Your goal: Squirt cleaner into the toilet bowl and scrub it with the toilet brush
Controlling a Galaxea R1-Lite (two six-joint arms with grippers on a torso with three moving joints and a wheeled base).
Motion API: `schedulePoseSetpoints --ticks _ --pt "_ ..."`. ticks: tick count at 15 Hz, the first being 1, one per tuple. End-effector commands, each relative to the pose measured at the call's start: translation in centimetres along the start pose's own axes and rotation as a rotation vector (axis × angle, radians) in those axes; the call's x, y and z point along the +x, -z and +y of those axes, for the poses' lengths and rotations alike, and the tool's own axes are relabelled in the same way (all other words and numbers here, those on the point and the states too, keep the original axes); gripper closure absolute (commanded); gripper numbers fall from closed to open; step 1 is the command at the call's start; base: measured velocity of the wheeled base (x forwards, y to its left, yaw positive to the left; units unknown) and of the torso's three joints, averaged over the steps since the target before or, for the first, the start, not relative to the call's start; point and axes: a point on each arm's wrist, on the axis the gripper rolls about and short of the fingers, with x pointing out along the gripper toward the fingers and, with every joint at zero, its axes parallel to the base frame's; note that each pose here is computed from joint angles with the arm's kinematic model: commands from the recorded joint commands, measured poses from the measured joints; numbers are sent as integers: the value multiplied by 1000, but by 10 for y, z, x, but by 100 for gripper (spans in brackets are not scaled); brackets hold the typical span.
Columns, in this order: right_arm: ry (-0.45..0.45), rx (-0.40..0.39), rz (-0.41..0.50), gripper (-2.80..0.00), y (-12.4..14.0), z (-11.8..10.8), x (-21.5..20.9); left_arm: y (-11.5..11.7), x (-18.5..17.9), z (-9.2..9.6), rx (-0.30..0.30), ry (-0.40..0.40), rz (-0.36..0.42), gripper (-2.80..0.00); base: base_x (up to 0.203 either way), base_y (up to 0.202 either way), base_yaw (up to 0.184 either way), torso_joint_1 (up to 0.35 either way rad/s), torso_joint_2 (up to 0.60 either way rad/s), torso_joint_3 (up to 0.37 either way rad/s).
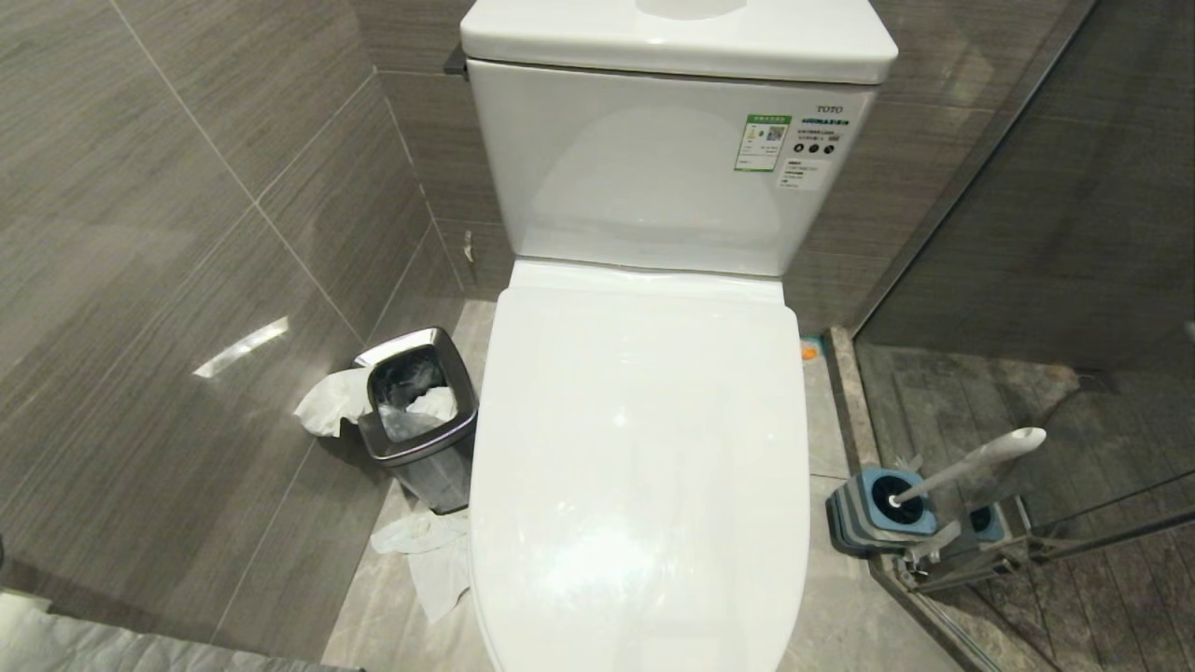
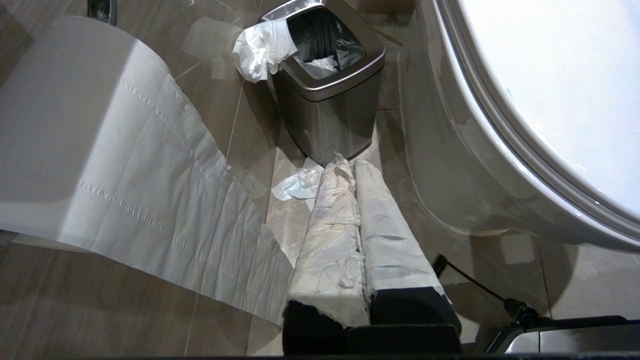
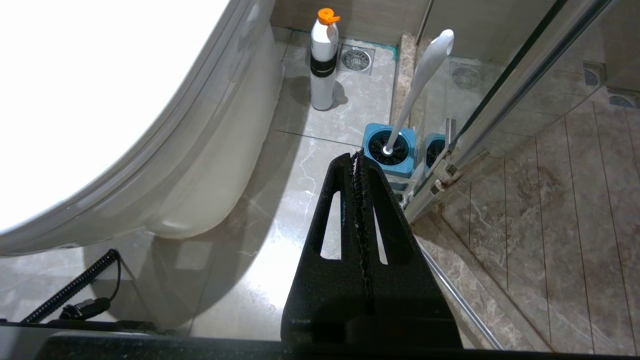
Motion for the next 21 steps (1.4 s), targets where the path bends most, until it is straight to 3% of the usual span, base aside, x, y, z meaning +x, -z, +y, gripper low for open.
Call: schedulePoseSetpoints --ticks 1,21 --pt "0 0 1 0 0 0 0 0 0 0 0 0 2 0 0 0 0 0 0 0" --pt "0 0 1 0 0 0 0 0 0 0 0 0 2 0 0 0 0 0 0 0"
